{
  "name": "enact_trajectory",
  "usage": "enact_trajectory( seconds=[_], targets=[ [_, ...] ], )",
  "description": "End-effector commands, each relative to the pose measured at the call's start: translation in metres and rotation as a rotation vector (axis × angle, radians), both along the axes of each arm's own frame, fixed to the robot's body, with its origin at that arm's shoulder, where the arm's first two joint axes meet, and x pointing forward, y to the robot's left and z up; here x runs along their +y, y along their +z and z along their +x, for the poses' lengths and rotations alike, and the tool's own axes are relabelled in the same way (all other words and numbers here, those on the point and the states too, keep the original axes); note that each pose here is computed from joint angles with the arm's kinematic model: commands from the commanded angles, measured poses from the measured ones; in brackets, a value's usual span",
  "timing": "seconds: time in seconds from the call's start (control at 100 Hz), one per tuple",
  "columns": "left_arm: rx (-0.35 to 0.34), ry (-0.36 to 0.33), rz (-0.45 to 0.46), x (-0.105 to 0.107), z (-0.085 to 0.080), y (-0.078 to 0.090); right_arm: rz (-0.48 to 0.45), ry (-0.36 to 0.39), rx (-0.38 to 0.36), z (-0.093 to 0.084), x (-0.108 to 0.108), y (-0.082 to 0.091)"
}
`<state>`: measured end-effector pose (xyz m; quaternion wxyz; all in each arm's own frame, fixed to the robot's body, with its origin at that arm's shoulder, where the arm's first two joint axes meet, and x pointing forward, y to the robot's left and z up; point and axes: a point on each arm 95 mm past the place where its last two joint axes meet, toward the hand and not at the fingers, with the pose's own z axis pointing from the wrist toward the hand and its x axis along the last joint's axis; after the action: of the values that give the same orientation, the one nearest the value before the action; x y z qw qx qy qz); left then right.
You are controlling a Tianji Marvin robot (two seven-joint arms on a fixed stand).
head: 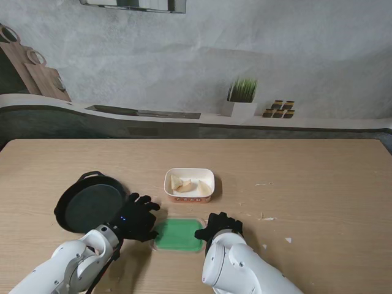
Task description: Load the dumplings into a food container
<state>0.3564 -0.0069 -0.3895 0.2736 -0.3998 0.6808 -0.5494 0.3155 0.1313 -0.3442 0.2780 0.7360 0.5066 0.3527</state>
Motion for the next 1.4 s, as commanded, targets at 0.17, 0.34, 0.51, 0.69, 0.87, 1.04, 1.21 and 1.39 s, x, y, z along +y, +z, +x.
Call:
enact_trajectory(
  seconds=[0.17, 0.34, 0.51, 0.69, 0.87, 1.04, 1.21, 1.39],
  targets=[
    [0.057, 0.001, 0.016, -0.001, -0.008, -0.015, -0.049, -0.016, 0.092, -0.003, 0.0, -0.01],
    [0.062, -0.003, 0.017, -0.001, -0.008, -0.015, -0.051, -0.001, 0.141, -0.002, 0.006, -0.014],
    [0.071, -0.005, 0.013, -0.002, -0.008, -0.016, 0.002, -0.038, 0.206, 0.0, 0.015, -0.013],
    [0.075, -0.015, 0.025, -0.001, -0.008, -0.015, 0.076, -0.088, 0.231, 0.001, 0.02, -0.01],
    [0.071, -0.018, 0.037, -0.001, -0.008, -0.015, 0.138, -0.142, 0.24, 0.002, 0.022, -0.005],
    [0.065, -0.022, 0.044, -0.001, -0.008, -0.015, 0.219, -0.221, 0.242, 0.002, 0.025, -0.002],
    [0.057, -0.013, 0.029, -0.001, -0.007, -0.016, 0.316, -0.302, 0.232, 0.002, 0.027, 0.002],
    [0.061, 0.005, 0.006, 0.0, -0.008, -0.016, 0.383, -0.355, 0.227, 0.003, 0.026, 0.007]
  ],
)
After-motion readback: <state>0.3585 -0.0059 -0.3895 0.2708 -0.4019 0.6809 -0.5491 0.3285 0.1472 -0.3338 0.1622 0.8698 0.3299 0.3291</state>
